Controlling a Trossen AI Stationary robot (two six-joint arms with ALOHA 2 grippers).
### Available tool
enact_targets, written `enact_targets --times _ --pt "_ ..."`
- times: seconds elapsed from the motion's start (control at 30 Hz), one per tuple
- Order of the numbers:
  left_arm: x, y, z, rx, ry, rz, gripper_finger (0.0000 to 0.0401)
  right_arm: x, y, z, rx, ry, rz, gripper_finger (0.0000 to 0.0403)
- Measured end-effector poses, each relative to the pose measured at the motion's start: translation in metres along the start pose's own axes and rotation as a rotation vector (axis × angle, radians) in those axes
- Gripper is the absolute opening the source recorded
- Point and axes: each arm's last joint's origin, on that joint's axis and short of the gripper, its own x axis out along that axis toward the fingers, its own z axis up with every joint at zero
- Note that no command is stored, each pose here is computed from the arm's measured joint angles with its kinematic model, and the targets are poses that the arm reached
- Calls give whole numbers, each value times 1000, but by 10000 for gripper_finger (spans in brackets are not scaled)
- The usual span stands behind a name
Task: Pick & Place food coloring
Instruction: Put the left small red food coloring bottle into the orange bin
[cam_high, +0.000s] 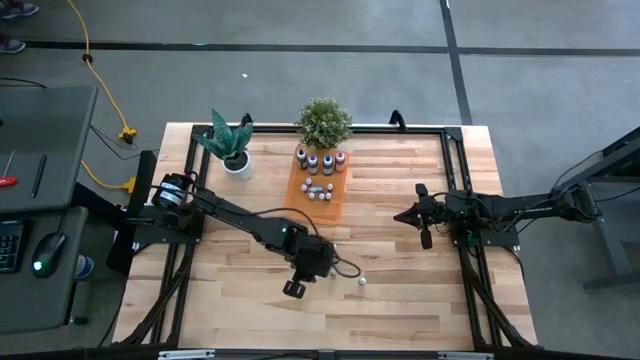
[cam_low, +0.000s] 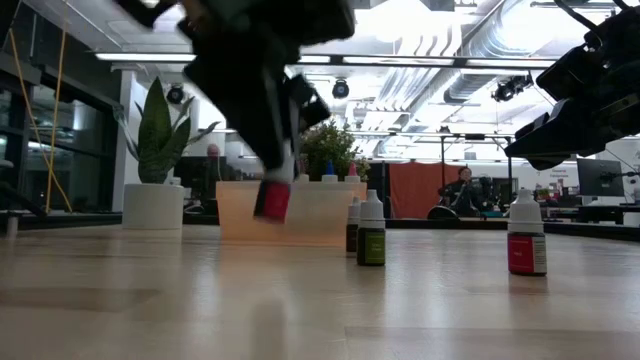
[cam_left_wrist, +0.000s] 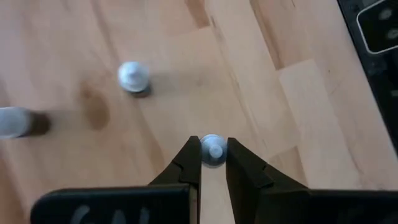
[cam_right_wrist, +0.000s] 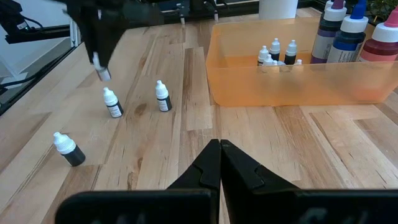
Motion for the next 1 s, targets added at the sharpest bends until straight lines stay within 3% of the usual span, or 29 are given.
enact_targets --times 0.33,0.63,0.83,1.0 --pt "-61 6 38 -57 61 35 33 0 0 0 0 0 0 0" --pt "-99 10 48 -114 114 98 33 0 0 0 0 0 0 0" --pt "-110 25 39 -337 195 276 33 0 0 0 0 0 0 0" --pt "-114 36 34 -383 215 432 33 0 0 0 0 0 0 0"
